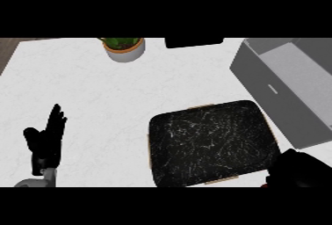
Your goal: Pick the bell pepper from the tray and place it in the cardboard box
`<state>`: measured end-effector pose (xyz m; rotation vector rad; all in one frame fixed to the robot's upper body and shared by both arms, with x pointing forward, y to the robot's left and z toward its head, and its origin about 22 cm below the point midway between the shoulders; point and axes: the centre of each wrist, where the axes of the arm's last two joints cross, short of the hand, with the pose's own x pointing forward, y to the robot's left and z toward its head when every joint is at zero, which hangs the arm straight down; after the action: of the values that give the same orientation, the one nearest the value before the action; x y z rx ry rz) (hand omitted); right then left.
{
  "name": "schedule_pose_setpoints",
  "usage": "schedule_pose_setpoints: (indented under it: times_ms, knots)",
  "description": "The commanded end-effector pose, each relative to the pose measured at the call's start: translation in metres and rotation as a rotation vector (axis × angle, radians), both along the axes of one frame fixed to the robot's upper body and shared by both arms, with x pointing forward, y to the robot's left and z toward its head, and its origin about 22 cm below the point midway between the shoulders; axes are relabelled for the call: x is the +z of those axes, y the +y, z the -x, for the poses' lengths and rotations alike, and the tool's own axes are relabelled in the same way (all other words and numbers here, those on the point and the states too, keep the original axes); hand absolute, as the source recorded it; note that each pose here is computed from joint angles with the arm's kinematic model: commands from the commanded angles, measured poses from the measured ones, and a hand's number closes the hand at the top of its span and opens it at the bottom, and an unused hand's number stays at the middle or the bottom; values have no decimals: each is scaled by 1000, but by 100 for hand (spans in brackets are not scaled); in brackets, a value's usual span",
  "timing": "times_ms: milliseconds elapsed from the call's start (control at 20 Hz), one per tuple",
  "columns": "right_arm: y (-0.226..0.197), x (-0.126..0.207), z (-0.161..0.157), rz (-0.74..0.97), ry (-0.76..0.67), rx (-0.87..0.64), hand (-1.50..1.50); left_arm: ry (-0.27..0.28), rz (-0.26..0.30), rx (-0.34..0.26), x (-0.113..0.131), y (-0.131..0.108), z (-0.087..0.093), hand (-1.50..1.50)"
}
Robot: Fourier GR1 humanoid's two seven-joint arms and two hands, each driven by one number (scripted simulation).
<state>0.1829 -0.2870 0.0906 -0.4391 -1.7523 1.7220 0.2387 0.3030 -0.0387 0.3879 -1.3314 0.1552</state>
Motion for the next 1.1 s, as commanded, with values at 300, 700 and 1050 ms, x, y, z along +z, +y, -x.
schedule_pose_setpoints:
  times_ms: [300, 700, 1050]
  knots:
    - [-114, 91, -33, -154, -171, -59, 150, -11, -1, -4, 3, 4, 0, 0]
    - [-239, 140, -23, -344, -160, -161, 150, -28, 6, -111, 1, -17, -4, 0]
    - [-254, 126, -44, -357, -60, -204, 150, -48, 1, -151, 10, -32, -21, 0]
